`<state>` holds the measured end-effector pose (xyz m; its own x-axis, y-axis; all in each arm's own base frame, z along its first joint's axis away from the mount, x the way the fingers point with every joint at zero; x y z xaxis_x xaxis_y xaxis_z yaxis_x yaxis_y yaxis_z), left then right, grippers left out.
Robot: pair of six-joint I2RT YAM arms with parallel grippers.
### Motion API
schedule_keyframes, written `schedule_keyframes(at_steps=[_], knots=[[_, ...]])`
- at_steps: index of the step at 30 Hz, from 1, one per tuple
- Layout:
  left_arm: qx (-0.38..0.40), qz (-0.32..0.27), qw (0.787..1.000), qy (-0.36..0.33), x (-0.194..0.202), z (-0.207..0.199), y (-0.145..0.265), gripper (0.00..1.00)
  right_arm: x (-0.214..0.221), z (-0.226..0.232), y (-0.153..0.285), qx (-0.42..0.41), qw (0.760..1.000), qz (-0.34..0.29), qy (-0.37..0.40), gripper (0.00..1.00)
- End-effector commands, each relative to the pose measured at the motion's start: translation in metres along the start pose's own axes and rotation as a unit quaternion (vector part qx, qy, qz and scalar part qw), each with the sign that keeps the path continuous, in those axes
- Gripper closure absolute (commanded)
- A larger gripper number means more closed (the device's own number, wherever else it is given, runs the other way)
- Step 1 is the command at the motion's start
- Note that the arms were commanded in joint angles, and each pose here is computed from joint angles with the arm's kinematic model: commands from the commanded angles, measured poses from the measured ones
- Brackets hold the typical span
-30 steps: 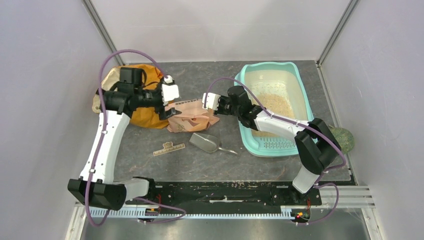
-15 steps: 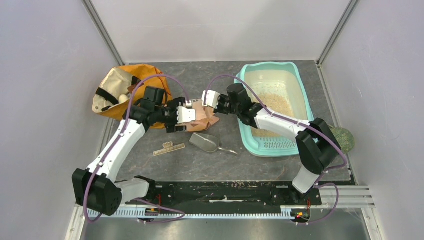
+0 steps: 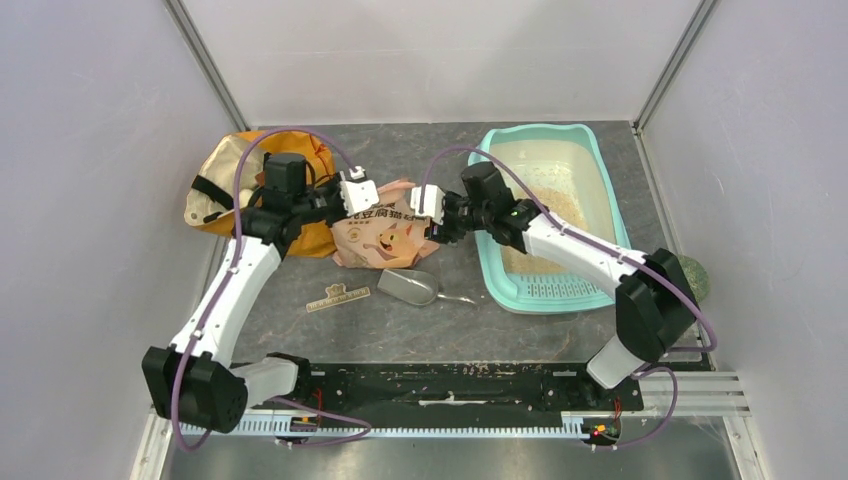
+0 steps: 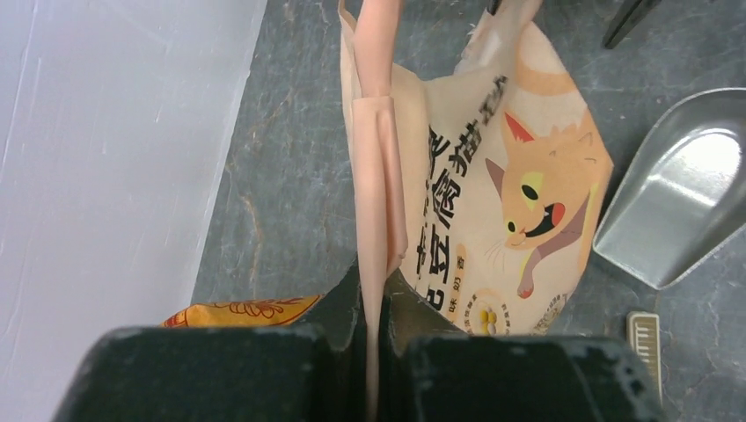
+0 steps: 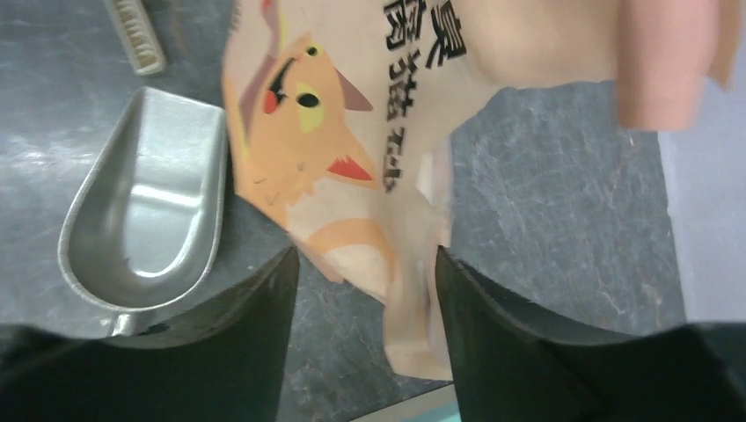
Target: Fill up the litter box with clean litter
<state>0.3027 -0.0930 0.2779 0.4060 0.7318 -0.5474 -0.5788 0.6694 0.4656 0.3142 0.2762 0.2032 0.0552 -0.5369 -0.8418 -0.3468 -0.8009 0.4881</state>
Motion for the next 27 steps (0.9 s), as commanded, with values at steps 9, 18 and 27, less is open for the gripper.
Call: schedule_keyframes(at_steps=[9,18,27], knots=[[0.032,-0.084,0.985,-0.144,-0.015,-0.019,0.026,0.98,-0.073,-0.061,0.067,-0.076,0.965,-0.057,-0.245,0.20],[0.037,-0.099,0.960,-0.260,-0.018,-0.024,0.029,0.98,-0.047,-0.086,0.010,-0.187,0.930,0.019,-0.317,0.33],[0.047,-0.103,0.950,-0.293,-0.020,-0.029,0.029,0.98,-0.028,-0.052,-0.023,-0.240,0.929,0.062,-0.276,0.29]])
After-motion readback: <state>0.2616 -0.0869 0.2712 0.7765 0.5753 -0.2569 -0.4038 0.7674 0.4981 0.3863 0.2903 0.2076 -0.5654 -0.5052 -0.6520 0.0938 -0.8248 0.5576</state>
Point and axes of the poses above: each gripper's point midway between its finger pads, its own y axis back along the fingers, its own z axis along the line the jaws close on, x = y × z, the point moved 7 cm from there along y, back along the fingers, and after that the axes turned 13 degrees about -y, right-handed, at the moved point
